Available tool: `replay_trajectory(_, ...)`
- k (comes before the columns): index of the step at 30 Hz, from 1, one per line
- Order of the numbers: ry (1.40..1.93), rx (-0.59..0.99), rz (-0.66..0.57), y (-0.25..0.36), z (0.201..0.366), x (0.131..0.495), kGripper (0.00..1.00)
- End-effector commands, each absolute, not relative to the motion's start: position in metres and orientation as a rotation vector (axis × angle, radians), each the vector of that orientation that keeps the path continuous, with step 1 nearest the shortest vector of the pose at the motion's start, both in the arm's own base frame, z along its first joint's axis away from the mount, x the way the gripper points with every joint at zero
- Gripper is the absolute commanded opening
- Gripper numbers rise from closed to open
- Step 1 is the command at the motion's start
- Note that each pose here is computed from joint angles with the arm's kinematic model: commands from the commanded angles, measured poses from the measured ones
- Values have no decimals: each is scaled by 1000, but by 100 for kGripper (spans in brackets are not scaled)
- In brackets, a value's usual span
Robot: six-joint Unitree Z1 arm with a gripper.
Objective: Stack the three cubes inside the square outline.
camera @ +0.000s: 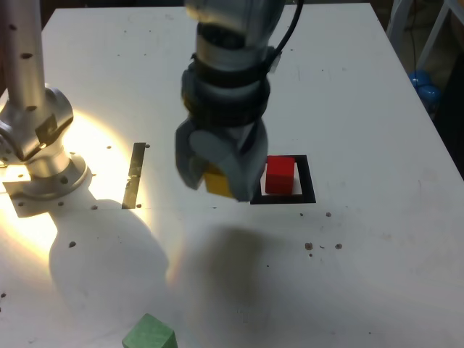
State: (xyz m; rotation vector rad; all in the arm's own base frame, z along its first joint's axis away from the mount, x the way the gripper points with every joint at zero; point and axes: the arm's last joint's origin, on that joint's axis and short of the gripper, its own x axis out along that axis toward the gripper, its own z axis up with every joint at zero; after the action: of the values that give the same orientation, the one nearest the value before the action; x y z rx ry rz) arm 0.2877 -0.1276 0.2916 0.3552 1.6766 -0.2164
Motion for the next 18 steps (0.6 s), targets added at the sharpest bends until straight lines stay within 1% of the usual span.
replay_trajectory(1, 1671, 329, -197, -118, 294, 294, 33)
replay_trajectory(9, 1654, 249, -145, -87, 295, 322, 33)
replay_trajectory(18, 1658, 223, -137, -71, 289, 344, 33)
